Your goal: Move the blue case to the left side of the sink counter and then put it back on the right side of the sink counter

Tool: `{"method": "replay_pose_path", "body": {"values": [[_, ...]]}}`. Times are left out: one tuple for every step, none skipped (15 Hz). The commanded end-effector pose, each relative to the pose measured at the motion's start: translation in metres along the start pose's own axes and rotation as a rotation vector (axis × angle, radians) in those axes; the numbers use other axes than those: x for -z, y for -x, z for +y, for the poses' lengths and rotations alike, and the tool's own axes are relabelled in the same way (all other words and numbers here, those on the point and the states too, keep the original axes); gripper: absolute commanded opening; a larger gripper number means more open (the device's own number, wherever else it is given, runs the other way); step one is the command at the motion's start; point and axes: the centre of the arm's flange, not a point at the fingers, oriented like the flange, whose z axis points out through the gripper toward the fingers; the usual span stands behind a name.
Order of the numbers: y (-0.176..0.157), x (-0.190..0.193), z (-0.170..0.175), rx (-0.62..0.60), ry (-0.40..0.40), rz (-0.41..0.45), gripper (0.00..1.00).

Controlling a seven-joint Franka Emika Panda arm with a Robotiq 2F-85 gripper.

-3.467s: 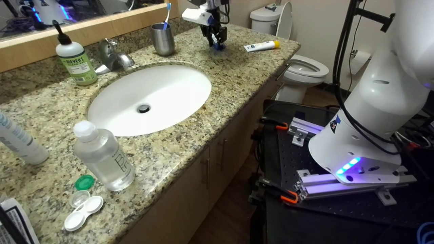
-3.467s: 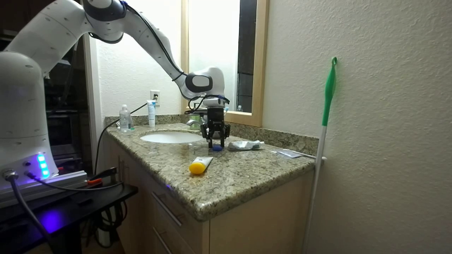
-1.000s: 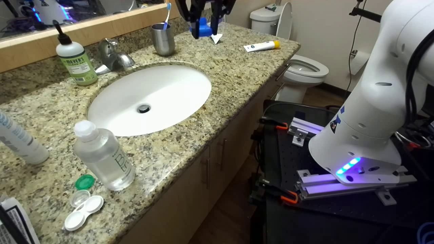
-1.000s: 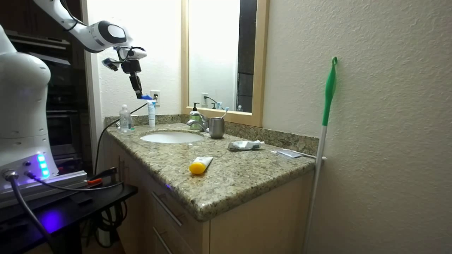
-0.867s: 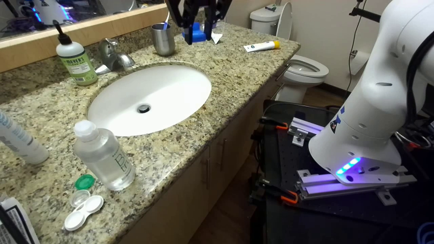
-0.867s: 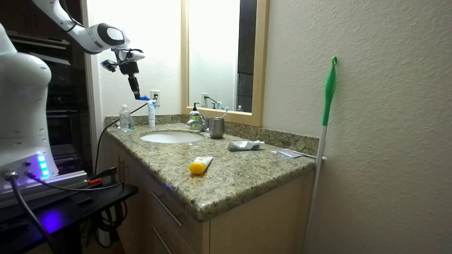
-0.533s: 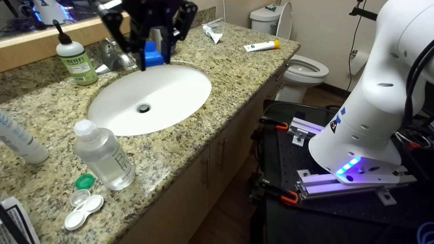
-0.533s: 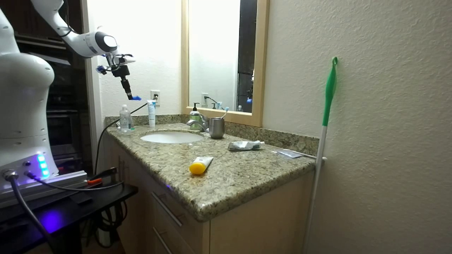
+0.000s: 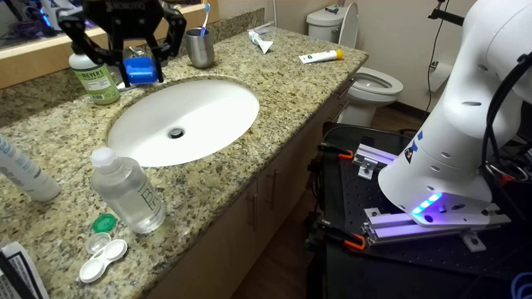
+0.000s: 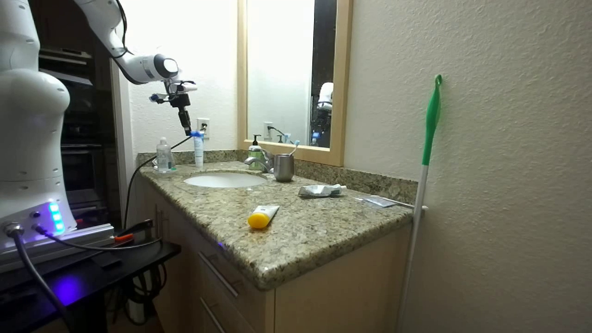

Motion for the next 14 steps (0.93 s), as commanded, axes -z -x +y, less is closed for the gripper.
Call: {"method": "replay_pose_path", "body": {"values": [[-0.002, -0.001, -0.001, -0.002, 0.001, -0.003, 0.45], [-0.002, -0.008, -0.006, 0.002, 0.012, -0.008, 0.20], [-0.007, -0.016, -0.014, -0.008, 0.011, -0.029, 0.20], [-0.012, -0.028, -0.029, -0.018, 0.002, 0.020, 0.20], [-0.017, -0.034, -0.042, -0.029, -0.004, -0.005, 0.20], [-0.021, -0.038, -0.055, -0.048, -0.011, 0.019, 0.20], [-0.024, -0.043, -0.068, -0.065, -0.025, 0.027, 0.20], [-0.027, -0.046, -0.080, -0.076, -0.040, 0.028, 0.20], [-0.031, -0.049, -0.091, -0.085, -0.053, 0.034, 0.20], [-0.037, -0.052, -0.101, -0.113, -0.062, 0.042, 0.20], [-0.045, -0.055, -0.108, -0.147, -0.069, 0.051, 0.20], [-0.055, -0.058, -0.112, -0.188, -0.069, 0.050, 0.20], [-0.066, -0.064, -0.115, -0.231, -0.066, 0.050, 0.20], [-0.076, -0.068, -0.118, -0.265, -0.060, 0.057, 0.20]]}}
